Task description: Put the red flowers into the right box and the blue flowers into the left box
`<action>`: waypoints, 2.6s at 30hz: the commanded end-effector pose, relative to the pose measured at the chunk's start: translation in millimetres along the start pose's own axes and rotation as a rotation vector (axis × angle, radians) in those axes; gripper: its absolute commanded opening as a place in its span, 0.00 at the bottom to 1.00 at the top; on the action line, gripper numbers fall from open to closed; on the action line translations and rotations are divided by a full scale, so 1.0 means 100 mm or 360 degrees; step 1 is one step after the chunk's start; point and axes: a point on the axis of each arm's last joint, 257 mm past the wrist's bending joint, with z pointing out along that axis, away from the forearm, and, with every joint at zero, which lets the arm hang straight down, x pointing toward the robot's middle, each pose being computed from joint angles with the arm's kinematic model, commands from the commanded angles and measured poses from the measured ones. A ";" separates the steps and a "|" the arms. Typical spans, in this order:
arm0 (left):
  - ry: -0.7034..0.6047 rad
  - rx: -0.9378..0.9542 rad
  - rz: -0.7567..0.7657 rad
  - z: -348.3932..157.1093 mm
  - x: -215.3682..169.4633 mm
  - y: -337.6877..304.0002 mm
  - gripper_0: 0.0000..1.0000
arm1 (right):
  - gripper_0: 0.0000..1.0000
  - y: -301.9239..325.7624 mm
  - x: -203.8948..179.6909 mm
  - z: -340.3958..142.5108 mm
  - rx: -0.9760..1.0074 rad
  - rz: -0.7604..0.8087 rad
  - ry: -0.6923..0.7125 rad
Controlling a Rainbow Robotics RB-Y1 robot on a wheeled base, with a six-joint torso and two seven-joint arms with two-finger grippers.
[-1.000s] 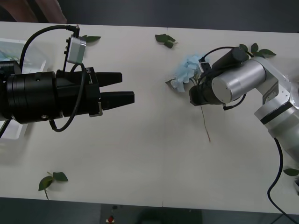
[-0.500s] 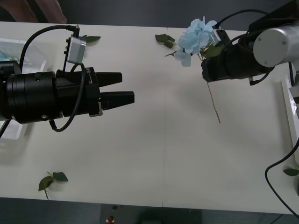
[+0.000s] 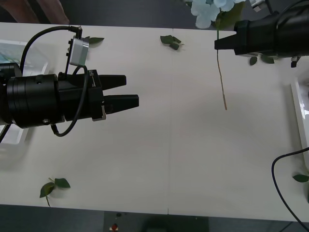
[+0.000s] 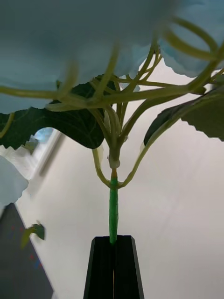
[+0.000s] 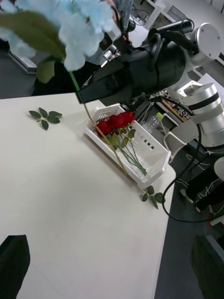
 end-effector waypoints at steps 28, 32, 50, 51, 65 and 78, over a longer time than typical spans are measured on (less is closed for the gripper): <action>-0.0138 0.0210 -0.0177 0.05 -0.25 -0.33 1.00 | 0.00 1.83 -0.51 0.18 -0.0960 0.0096 -0.0285; -0.0123 0.0241 -0.0268 0.11 -0.31 -0.38 1.00 | 0.00 1.83 -0.51 0.18 -0.0960 0.0096 -0.0285; -0.0084 0.0142 -0.0367 0.66 -0.52 -0.38 1.00 | 0.00 1.83 -0.51 0.18 -0.0960 0.0096 -0.0285; -0.0075 0.0146 -0.0391 0.70 -0.50 -0.40 1.00 | 0.00 1.83 -0.51 0.18 -0.0960 0.0096 -0.0285; -0.0062 0.0176 -0.0473 0.79 -0.49 -0.48 0.00 | 0.00 1.83 -0.51 0.18 -0.0960 0.0096 -0.0285; -0.0069 0.0178 -0.0480 0.80 -0.50 -0.49 0.00 | 0.28 1.83 -0.51 0.18 -0.0960 0.0096 -0.0285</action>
